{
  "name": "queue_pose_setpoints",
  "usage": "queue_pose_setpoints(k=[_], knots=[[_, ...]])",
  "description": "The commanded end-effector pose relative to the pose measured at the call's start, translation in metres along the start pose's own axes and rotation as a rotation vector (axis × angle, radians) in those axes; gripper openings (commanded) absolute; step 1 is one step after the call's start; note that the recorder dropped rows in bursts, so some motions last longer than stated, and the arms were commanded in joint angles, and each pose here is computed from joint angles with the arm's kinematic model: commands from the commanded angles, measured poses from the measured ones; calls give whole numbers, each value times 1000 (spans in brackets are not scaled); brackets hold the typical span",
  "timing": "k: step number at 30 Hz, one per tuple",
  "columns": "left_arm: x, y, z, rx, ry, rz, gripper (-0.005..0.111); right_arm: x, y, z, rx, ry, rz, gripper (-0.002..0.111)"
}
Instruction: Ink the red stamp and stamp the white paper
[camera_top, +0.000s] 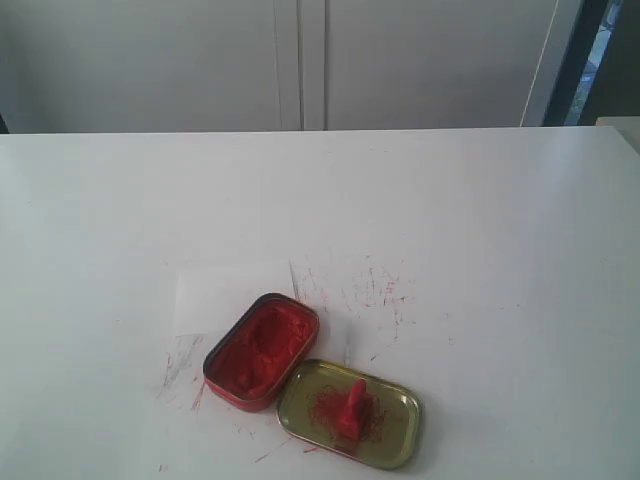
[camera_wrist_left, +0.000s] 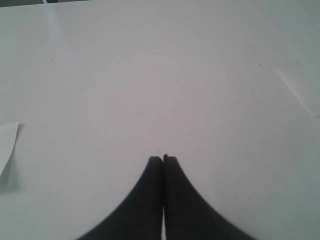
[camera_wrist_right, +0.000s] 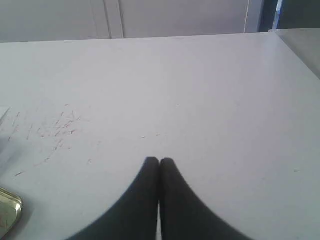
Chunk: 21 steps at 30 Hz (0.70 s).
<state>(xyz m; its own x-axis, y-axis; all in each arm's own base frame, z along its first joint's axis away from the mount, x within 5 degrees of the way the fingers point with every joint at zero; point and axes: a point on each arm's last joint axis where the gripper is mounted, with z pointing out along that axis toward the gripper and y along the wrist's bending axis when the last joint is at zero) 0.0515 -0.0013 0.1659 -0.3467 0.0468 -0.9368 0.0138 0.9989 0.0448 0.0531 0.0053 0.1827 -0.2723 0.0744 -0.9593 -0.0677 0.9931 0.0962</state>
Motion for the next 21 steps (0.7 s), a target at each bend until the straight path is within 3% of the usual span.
queue_pose_setpoints(k=[1, 16, 21], knots=[[-1, 0, 0, -1, 5, -3, 0, 1, -1, 0, 8, -6, 5, 0], [-1, 0, 0, -1, 5, -3, 0, 0, -1, 0, 8, -14, 5, 0], [-1, 0, 0, -1, 5, -3, 0, -9, 0, 0, 0, -113, 5, 0]])
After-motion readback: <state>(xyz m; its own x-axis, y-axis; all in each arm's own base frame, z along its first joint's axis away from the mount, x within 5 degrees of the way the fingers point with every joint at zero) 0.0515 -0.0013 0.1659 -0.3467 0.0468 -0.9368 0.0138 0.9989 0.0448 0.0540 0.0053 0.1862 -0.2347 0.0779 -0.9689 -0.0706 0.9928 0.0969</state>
